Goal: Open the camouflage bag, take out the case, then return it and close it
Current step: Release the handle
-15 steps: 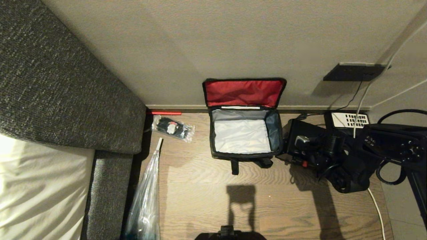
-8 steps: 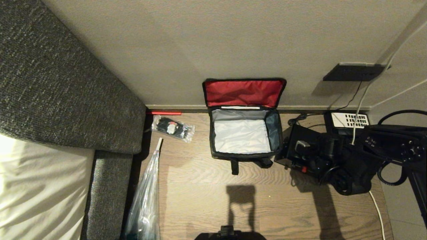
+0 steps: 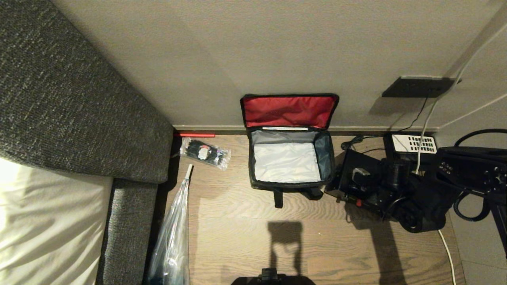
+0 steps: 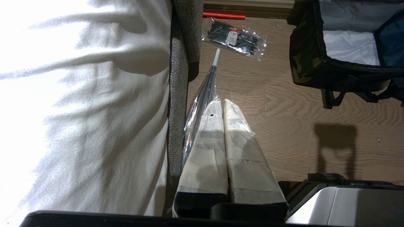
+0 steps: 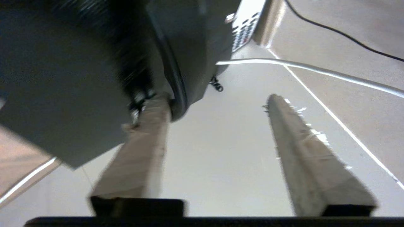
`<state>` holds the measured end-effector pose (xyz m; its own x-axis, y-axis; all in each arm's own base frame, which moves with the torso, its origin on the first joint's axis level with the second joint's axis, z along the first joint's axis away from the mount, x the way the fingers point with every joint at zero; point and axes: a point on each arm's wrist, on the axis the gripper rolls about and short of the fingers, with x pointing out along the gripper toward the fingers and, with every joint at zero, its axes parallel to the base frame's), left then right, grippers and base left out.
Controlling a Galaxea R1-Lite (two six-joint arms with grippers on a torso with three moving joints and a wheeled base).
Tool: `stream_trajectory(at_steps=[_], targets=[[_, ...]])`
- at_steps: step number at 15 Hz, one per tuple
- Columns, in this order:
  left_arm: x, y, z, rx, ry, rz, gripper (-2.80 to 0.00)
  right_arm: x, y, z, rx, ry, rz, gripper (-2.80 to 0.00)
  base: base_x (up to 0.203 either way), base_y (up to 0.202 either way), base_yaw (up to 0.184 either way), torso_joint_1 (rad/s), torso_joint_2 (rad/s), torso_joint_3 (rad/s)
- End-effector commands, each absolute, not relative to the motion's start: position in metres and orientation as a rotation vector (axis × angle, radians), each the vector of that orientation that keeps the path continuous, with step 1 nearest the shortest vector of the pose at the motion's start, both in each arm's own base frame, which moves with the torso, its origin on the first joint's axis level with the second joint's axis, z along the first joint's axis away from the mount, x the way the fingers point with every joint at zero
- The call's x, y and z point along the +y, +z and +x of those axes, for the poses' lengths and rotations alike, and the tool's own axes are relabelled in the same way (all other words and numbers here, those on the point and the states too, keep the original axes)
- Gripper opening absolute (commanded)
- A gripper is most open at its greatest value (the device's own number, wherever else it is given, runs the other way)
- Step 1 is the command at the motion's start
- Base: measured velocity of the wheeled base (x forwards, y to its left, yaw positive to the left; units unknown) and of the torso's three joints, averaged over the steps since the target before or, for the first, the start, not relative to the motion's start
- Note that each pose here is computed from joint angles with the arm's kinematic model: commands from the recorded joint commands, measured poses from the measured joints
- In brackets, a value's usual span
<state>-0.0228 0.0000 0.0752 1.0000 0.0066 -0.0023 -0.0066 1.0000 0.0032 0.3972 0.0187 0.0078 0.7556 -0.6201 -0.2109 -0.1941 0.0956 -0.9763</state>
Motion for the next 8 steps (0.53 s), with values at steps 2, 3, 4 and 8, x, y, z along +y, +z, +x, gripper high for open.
stream_trajectory(at_steps=[2,3,4,8], targets=[[0.000,0.075,-0.023,0.002,0.008,0.003,-2.80,0.027,0.009,0.382,0.734,-0.281,-1.476,0.00,0.000,0.000,0.000,0.000,0.00,0.000],[0.000,0.075,-0.023,0.002,0.008,0.003,-2.80,0.031,0.012,0.379,0.741,-0.262,-1.464,0.00,0.000,0.000,0.000,0.000,0.00,0.000],[0.000,0.075,-0.023,0.003,0.008,0.003,-2.80,0.034,0.013,0.373,0.756,-0.239,-1.451,0.00,0.000,0.000,0.000,0.000,0.00,0.000],[0.000,0.075,-0.023,0.004,0.008,0.003,-2.80,0.041,0.039,0.362,0.714,-0.212,-1.353,0.00,0.000,0.000,0.000,0.000,0.00,0.000]])
